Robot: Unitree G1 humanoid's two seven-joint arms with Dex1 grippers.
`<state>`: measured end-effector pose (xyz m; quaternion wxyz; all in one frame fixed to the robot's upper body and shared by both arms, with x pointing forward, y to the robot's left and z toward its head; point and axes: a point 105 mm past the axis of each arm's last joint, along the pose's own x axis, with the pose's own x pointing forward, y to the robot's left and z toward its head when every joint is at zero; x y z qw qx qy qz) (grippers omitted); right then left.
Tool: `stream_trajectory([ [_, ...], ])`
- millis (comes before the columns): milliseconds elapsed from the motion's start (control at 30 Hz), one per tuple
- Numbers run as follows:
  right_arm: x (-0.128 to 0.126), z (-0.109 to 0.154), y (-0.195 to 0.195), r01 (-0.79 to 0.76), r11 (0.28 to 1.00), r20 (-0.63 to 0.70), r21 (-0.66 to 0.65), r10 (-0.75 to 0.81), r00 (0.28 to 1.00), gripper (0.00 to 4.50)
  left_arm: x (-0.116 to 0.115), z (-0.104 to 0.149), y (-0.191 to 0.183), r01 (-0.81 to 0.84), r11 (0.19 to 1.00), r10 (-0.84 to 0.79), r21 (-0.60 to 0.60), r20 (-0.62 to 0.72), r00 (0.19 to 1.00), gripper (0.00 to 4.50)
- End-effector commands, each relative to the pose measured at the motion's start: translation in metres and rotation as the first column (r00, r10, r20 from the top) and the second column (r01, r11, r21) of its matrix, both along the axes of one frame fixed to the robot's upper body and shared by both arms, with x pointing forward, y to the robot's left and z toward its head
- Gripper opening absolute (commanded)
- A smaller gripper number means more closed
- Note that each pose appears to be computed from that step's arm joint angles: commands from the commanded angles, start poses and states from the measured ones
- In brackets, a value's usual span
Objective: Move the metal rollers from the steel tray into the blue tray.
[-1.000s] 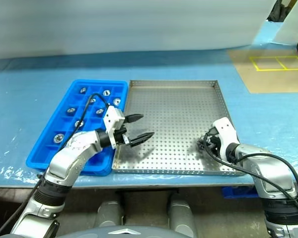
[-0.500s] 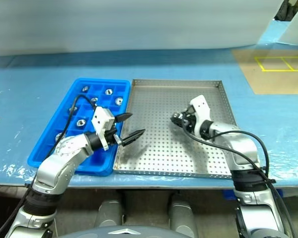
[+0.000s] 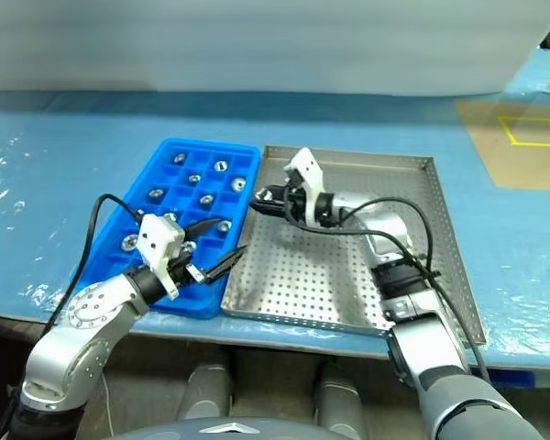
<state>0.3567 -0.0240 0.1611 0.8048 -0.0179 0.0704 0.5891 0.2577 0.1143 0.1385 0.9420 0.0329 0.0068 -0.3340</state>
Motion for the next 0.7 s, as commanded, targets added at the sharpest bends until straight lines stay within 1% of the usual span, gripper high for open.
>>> stream_trajectory([
  [33, -0.007, 0.011, 0.018, -0.12, 0.993, 0.053, 0.007, 0.12, 0.991, 1.64, -0.009, 0.014, 0.006, -0.055, 0.998, 0.055, -0.002, 0.056, 0.997, 4.5],
  [100, -0.01, 0.01, 0.026, -0.166, 0.986, 0.055, -0.003, 0.166, 0.985, 1.64, -0.012, 0.014, 0.009, -0.086, 0.996, 0.086, -0.007, 0.055, 0.995, 4.5],
  [200, -0.018, 0.005, 0.041, -0.255, 0.966, 0.064, -0.041, 0.257, 0.964, 1.64, -0.023, 0.014, 0.015, -0.144, 0.989, 0.145, -0.026, 0.046, 0.988, 4.5],
  [300, -0.026, -0.005, 0.048, -0.318, 0.943, 0.069, -0.096, 0.325, 0.943, 1.64, -0.032, 0.014, 0.021, -0.185, 0.982, 0.186, -0.026, 0.04, 0.982, 4.5],
  [500, -0.035, -0.016, 0.051, -0.392, 0.907, 0.059, -0.155, 0.405, 0.913, 1.64, -0.047, 0.013, 0.031, -0.227, 0.974, 0.227, -0.017, 0.029, 0.973, 4.5],
  [700, -0.042, -0.023, 0.047, -0.45, 0.869, 0.034, -0.204, 0.466, 0.884, 1.64, -0.051, 0.012, 0.034, -0.224, 0.975, 0.224, -0.019, 0.023, 0.974, 4.5],
])
